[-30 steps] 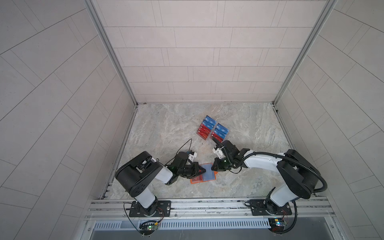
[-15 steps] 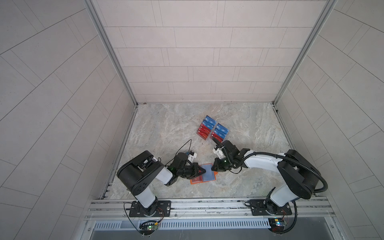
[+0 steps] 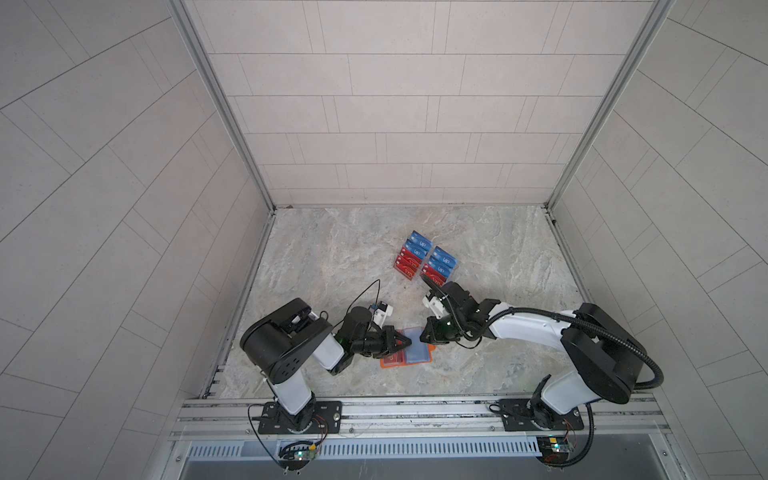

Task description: Put the credit cards into the card holder

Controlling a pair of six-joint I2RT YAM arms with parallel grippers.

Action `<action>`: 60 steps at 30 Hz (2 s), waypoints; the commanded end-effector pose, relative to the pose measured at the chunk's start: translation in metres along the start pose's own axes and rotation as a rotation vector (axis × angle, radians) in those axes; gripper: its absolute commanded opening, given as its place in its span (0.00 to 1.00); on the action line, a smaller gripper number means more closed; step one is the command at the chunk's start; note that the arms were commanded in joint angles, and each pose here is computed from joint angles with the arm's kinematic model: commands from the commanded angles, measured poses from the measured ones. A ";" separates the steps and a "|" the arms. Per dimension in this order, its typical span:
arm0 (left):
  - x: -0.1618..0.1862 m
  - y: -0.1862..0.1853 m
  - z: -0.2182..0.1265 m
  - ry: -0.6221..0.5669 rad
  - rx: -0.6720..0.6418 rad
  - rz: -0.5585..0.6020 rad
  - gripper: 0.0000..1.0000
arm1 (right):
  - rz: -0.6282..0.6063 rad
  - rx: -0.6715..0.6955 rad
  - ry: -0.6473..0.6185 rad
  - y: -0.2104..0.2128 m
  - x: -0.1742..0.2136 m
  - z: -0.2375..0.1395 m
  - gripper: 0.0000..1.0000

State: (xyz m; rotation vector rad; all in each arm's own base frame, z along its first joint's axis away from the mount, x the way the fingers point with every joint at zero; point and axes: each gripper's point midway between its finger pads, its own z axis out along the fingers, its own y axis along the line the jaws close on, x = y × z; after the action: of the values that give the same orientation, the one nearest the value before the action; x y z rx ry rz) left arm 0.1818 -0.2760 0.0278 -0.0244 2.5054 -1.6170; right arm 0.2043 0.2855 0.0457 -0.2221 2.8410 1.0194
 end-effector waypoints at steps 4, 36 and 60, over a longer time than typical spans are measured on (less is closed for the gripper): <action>-0.001 -0.007 -0.002 -0.004 0.053 0.012 0.00 | 0.028 0.019 0.001 -0.013 0.008 0.001 0.08; 0.003 -0.001 -0.001 0.012 0.028 0.003 0.14 | -0.032 -0.061 0.030 0.019 0.004 0.013 0.08; -0.003 -0.014 -0.016 0.016 -0.104 0.011 0.66 | -0.048 -0.105 0.044 0.024 0.004 0.021 0.08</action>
State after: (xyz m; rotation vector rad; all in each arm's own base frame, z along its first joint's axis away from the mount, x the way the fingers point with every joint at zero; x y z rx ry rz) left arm 0.1805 -0.2735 0.0504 -0.0108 2.5359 -1.5797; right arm 0.1969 0.3119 0.0435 -0.3171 2.8185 1.1506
